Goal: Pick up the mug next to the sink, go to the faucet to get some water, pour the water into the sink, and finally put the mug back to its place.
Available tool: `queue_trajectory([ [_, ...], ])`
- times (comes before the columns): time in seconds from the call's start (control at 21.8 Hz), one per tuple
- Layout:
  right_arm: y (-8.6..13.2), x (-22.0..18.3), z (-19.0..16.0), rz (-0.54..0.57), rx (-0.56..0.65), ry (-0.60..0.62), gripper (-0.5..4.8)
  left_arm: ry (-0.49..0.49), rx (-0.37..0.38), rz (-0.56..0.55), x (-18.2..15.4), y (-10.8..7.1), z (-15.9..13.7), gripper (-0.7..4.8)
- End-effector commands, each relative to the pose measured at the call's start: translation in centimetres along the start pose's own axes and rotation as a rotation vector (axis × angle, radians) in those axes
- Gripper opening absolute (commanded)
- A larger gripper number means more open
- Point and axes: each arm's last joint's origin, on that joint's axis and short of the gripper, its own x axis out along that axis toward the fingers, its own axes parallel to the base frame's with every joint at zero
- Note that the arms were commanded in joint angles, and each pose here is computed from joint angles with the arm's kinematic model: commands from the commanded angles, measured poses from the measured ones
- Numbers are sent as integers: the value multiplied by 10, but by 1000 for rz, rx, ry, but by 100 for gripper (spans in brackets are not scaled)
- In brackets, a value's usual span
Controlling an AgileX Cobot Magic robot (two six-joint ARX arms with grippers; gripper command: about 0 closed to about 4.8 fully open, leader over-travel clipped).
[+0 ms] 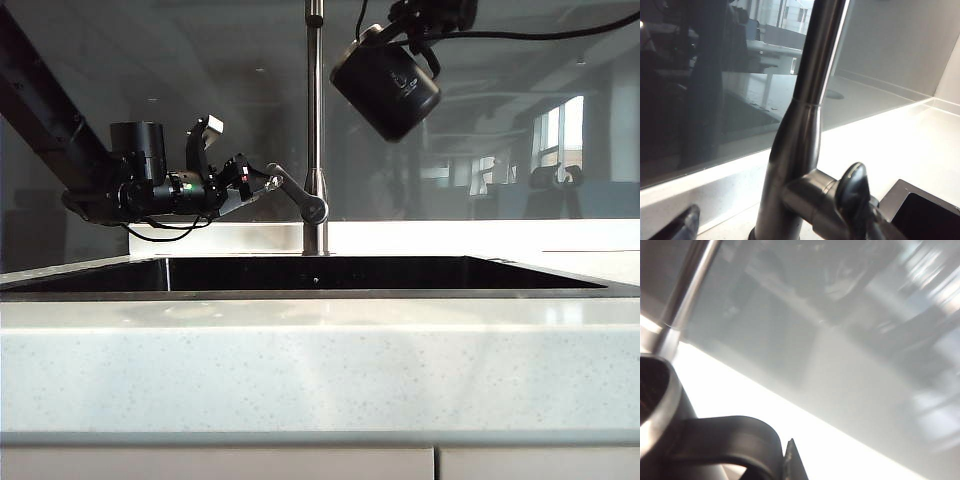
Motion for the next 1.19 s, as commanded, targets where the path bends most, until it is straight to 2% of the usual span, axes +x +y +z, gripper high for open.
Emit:
queue_trajectory([
  [0.05,-19,-15,-21,-26,317,-52,-2,-12,9,-3,1,-1,4,421],
  [0.23,-39,-49,-88,-96,648,-141,-1,-3,0,0,1,-1,3,421],
  [0.32,-43,-70,-126,-158,715,-166,-1,-3,0,1,1,-1,3,421],
  [0.55,-29,-106,-205,-251,718,-153,-1,3,-6,3,1,-1,3,421],
  [0.69,-26,-117,-233,-283,716,-130,-1,4,-7,2,1,-1,2,421],
  [0.92,-30,-123,-254,-258,702,-89,-2,7,-10,4,1,-1,2,421],
  [1.1,-38,-123,-260,-285,651,-64,-1,9,-12,4,1,-1,2,421],
  [1.19,-38,-123,-263,-247,622,-46,-1,12,-15,5,1,-1,1,421],
])
